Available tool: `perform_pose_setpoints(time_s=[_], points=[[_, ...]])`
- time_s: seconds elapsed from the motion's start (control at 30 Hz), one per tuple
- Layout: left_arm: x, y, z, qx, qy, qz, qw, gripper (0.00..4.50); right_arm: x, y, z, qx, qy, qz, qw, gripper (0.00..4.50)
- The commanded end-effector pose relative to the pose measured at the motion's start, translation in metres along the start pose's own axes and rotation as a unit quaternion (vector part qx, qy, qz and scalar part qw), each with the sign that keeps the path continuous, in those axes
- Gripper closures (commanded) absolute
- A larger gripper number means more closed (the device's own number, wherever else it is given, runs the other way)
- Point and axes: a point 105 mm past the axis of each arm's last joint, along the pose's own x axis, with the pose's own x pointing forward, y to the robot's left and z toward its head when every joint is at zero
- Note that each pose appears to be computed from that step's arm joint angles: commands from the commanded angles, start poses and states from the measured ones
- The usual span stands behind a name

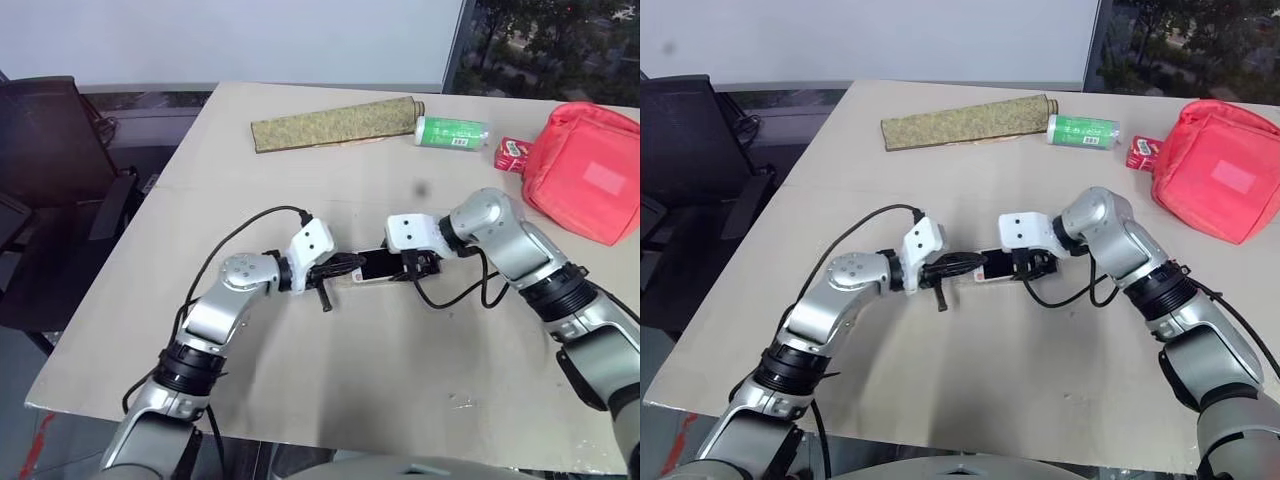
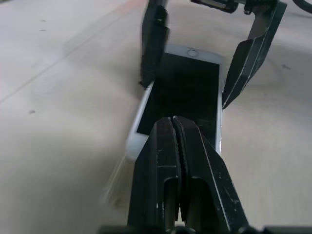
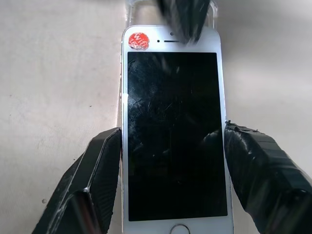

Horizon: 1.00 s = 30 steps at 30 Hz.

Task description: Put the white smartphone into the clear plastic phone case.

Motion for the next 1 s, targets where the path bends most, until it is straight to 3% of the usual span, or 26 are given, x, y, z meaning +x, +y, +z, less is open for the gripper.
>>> perform_pose_setpoints(time_s=[0.03, 0.4, 1.0], points=[[0.005, 0.0, 0.004, 0.018, -0.004, -0.008, 1.0, 4.47, -0.004, -0.001, 0.007, -0.01, 0.005, -0.012, 1.0, 1.73], [0.012, -0.004, -0.028, 0.017, 0.064, -0.03, 0.997, 4.47, 0.007, 0.015, 0.017, -0.002, 0.004, 0.009, 1.0, 1.73], [0.013, -0.019, -0.061, -0.026, 0.124, -0.052, 0.991, 4.5, 0.009, 0.005, 0.03, 0.001, -0.021, -0.017, 1.0, 1.73]])
